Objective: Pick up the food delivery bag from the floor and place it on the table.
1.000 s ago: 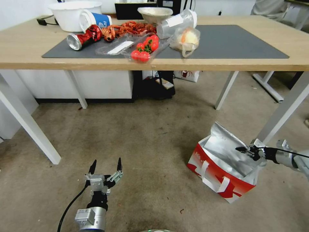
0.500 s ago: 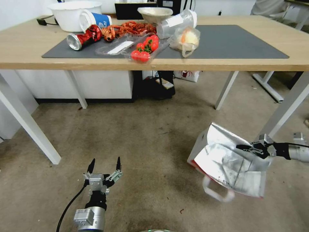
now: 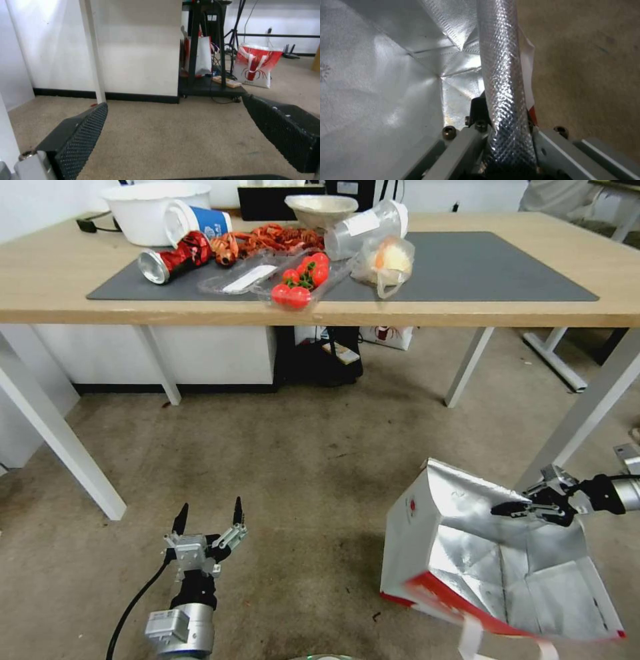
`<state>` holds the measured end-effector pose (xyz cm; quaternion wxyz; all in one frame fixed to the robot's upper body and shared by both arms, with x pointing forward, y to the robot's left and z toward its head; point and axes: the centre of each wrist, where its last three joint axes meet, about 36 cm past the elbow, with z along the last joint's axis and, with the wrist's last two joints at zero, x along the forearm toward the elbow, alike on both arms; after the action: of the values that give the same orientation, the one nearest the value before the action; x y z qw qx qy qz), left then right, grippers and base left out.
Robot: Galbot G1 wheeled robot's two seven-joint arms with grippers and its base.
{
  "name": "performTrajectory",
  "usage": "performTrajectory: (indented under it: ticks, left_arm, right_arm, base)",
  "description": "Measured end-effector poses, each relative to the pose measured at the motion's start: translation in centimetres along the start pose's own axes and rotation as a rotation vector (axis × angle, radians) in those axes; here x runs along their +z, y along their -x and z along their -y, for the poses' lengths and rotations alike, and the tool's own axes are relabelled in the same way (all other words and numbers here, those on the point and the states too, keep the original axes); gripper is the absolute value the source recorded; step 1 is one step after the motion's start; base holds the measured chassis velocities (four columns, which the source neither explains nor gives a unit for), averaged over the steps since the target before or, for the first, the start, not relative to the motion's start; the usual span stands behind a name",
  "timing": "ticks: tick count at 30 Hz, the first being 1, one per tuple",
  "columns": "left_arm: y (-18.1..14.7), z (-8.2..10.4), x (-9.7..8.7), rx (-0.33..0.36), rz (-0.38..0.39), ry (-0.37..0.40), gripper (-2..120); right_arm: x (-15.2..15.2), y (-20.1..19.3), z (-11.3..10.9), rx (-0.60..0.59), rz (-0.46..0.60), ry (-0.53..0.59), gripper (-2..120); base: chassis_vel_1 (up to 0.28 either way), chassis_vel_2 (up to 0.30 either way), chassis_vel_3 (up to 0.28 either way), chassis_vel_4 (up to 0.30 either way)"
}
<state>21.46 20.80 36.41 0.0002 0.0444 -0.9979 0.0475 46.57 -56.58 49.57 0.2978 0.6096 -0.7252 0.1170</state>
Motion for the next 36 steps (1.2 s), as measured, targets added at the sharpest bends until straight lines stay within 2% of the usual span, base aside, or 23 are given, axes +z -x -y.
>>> performTrajectory:
  ticks: [10,29,36]
  left_arm:
    - [-0.1,0.0,-0.3,-0.007,0.001,-0.006,100]
    - [-0.1,0.9,-0.7,-0.012,0.004,-0.016,100]
    - [0.0,0.8,-0.7,-0.012,0.027,-0.032,100]
  right_arm:
    - [-0.8,2.8,-1.1,-0.064,0.017,-0.011,0]
    - [-0.6,3.5,-1.7,-0.082,0.022,0.001,0]
    - [-0.4,3.9,-2.0,-0.088,0.025,0.005,0]
  base:
    - [0.0,0.0,0.0,0.0]
    - [0.0,0.0,0.0,0.0]
    - [0.0,0.0,0.0,0.0]
